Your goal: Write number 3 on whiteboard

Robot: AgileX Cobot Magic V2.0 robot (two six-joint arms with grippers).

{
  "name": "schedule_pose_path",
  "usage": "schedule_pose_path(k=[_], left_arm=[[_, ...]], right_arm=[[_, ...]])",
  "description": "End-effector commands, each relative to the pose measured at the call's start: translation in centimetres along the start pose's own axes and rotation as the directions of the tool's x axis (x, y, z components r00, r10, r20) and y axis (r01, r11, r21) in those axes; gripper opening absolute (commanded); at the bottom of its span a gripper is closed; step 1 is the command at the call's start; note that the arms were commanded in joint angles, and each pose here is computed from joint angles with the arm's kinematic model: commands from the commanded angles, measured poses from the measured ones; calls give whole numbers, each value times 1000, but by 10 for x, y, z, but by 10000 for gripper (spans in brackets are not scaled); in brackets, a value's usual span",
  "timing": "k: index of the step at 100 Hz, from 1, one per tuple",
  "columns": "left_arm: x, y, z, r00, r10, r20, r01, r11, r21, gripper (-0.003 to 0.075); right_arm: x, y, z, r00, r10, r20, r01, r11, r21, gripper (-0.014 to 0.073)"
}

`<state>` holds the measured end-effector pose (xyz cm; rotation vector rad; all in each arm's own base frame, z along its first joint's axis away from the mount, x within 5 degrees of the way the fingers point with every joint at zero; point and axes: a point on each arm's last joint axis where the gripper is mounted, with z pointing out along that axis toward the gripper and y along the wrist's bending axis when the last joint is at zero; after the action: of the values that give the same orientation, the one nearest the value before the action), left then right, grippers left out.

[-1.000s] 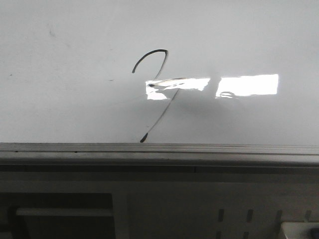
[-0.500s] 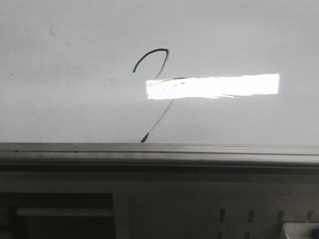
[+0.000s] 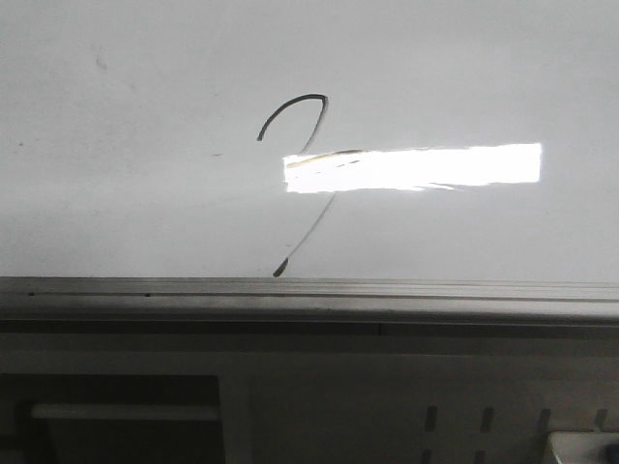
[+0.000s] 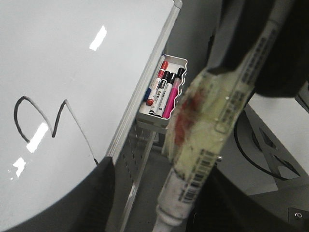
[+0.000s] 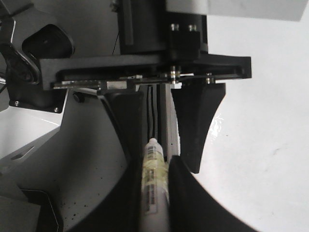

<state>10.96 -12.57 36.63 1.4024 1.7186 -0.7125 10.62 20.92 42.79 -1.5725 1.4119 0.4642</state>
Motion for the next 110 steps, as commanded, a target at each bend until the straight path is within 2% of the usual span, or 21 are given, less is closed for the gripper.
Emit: schedule_pose_path(k=[1,32,46,55,65,70,74,78,88,94,104,110], left_arm=[[-16,1,-6,995,-4,97,7,999,-35,302],[-16,2,-6,995,-4,99,8,999,-39,-12],[-18,1,-6,993,-18,117,21,999,-30,-20],[-20,2,-6,986,-49,157,54,998,-26,-20],[-20,6,-2,968,-112,226,126,991,-49,-20],[-18,9,0,954,-149,259,171,983,-64,-20],[-14,12,4,938,-194,287,225,971,-79,-20],[-11,15,7,920,-234,315,275,957,-89,-20],[3,25,15,858,-342,384,418,898,-135,-20],[16,30,20,830,-387,403,485,856,-177,-20],[37,41,26,792,-425,437,570,772,-282,-20],[48,45,27,767,-449,459,616,717,-328,-20]], right_arm=[[-14,-7,-13,995,-7,102,1,998,62,-55],[-14,-7,-13,995,-6,102,0,998,61,-55],[-14,-7,-13,995,-8,101,2,998,62,-24],[-14,-7,-13,995,-19,94,12,997,70,110],[-11,-14,-16,995,20,96,-30,994,102,368],[-10,-17,-21,993,58,103,-70,990,122,468],[-8,-22,-29,989,96,112,-112,983,148,525],[-7,-24,-35,983,131,125,-151,975,166,546],[-4,-28,-59,964,203,170,-238,946,218,524],[-1,-29,-70,959,218,183,-259,934,247,471],[5,-30,-86,950,241,198,-292,911,292,300],[10,-28,-92,949,246,200,-300,900,316,132]])
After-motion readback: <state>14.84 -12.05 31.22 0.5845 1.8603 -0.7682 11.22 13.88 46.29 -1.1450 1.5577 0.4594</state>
